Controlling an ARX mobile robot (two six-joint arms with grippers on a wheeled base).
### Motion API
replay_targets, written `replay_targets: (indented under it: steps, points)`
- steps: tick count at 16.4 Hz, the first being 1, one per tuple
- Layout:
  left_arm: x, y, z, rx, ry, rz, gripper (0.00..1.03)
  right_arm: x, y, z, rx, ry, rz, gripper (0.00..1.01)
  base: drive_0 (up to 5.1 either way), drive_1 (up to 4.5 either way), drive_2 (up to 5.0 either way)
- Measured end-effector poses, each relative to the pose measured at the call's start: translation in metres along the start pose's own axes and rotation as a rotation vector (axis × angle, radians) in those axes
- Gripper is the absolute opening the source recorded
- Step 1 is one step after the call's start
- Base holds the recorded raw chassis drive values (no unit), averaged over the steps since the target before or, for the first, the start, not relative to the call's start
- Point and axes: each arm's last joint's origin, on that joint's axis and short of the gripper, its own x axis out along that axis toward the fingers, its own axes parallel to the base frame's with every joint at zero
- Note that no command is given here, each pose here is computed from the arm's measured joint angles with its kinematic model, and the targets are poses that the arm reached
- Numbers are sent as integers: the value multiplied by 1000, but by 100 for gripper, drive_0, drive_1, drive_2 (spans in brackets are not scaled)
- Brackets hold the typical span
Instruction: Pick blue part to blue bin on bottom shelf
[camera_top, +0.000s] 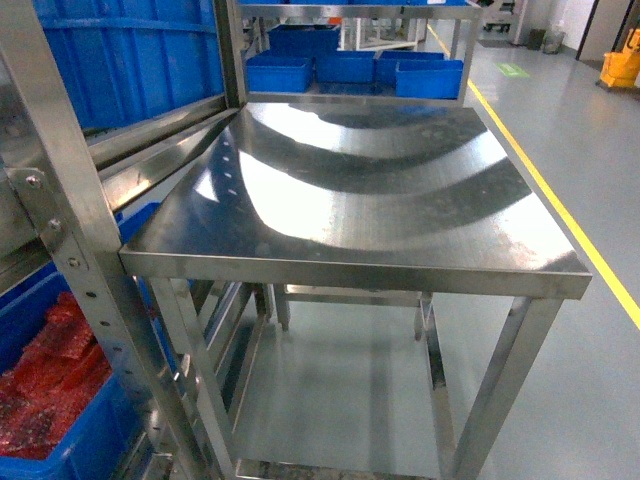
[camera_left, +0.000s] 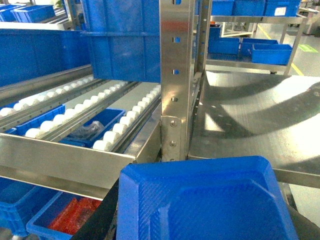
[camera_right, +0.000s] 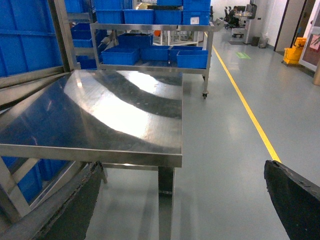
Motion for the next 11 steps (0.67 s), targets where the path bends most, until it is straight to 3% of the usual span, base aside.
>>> replay_targets:
  steps: [11]
  points:
    - [0,0,0,-1,-4,1,43,0,0,0,0,0,1,98,-499,244,244]
